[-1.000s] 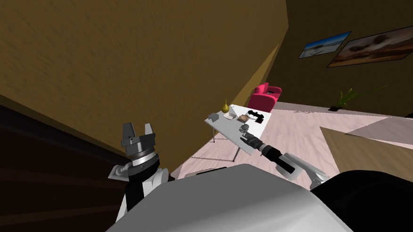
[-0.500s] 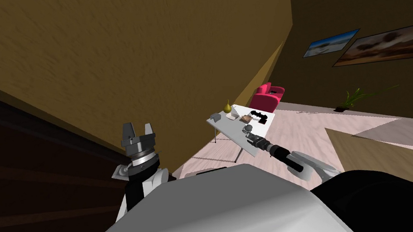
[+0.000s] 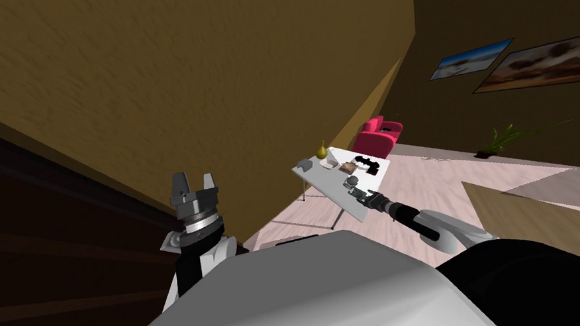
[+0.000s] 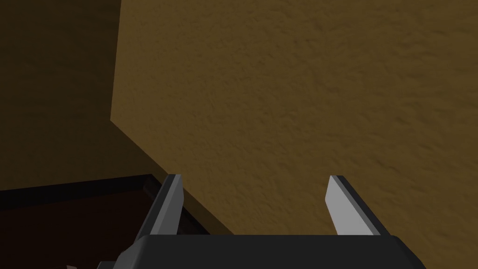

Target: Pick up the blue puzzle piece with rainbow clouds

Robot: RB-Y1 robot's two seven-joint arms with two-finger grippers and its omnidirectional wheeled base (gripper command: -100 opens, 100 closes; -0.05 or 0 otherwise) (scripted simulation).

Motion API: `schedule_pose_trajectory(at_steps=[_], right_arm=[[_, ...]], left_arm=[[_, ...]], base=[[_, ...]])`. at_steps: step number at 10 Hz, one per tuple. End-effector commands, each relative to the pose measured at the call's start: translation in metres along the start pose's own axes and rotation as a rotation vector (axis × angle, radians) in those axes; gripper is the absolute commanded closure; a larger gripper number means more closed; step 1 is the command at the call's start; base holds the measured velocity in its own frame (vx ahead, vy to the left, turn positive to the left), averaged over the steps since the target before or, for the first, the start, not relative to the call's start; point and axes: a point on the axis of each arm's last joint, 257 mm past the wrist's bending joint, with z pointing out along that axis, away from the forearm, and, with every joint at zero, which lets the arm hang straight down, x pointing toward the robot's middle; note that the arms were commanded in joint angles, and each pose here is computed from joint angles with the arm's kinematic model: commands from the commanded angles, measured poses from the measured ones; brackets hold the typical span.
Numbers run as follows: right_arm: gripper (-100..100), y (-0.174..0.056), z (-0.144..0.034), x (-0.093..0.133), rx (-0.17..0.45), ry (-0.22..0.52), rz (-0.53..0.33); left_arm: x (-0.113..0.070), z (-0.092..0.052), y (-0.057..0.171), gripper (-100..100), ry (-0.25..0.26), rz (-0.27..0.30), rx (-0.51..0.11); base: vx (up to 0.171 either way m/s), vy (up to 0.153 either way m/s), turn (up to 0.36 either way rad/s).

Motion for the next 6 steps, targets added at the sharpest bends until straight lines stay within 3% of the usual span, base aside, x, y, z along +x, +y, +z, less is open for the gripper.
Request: schedule_pose_trajectory(at_steps=[1,4,5,6], right_arm=[[-100,-0.02,-0.005,0.011,0.017,0.043,-0.072],[-100,-0.051,-0.014,0.03,0.042,0.114,-0.185],[-100,-0.047,-0.011,0.025,0.038,0.1,-0.163],[0,-0.048,-0.011,0.025,0.039,0.102,-0.168]], left_arm=[[0.0,0.0,0.0,0,0.0,0.0,0.0],[0.0,0.0,0.0,0,0.0,0.0,0.0],[0.0,0.0,0.0,0,0.0,0.0,0.0],[0.0,0.0,0.0,0,0.0,0.0,0.0]], base=[[0.021,0.04,0.021],[0.019,0.037,0.023],[0.005,0.014,0.002],[0.0,0.0,0.0]])
